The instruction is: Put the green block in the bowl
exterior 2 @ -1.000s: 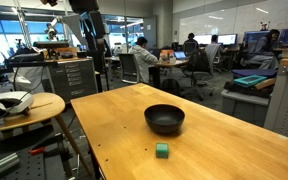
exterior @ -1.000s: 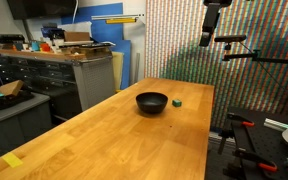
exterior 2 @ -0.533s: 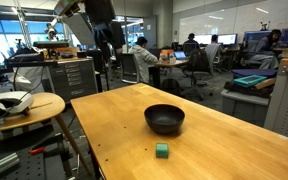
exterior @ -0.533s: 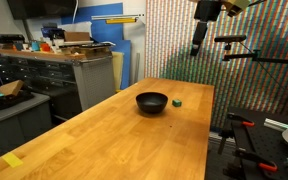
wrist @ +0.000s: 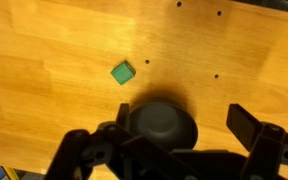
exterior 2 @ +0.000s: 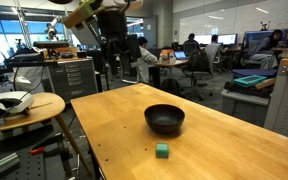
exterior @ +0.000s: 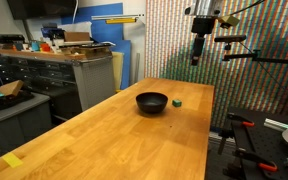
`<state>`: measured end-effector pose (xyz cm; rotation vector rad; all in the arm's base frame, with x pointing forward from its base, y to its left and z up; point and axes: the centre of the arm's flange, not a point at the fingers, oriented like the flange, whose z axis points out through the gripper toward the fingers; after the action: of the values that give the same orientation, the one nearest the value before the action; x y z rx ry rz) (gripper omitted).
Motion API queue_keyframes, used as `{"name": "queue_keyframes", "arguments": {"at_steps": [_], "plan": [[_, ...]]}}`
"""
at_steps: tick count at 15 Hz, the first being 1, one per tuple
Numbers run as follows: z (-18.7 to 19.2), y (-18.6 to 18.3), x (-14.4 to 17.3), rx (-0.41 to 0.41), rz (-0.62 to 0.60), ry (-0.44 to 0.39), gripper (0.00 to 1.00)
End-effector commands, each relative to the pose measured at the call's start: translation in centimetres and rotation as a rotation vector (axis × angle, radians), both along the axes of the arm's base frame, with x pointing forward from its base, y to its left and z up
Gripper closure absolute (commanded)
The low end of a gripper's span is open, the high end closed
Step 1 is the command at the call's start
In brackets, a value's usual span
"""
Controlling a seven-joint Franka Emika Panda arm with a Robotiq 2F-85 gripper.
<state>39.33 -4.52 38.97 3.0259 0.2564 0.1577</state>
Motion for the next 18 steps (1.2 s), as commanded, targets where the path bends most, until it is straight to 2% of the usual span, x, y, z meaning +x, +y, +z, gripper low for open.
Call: {"name": "queue_keyframes", "arguments": {"at_steps": [1,8,10,13,14,18], "plan": [[-1.8,-2.4,1.5,-0.012,0.047,-0.002,0.0],[-4.8,-4.6,2.9,-0.004,0.063,0.036,0.0],[-5.0,-5.0,3.2,0.007,0.021,0.071,0.0],[-4.2,-5.2,3.7,0.088,-0.122,0.143,0.0],[-5.5,-4.6,2.3,0.052,-0.046,0.106,0.0],[-5.0,-4.8,2.9,0.075,-0.093,0.135,0.0]]}}
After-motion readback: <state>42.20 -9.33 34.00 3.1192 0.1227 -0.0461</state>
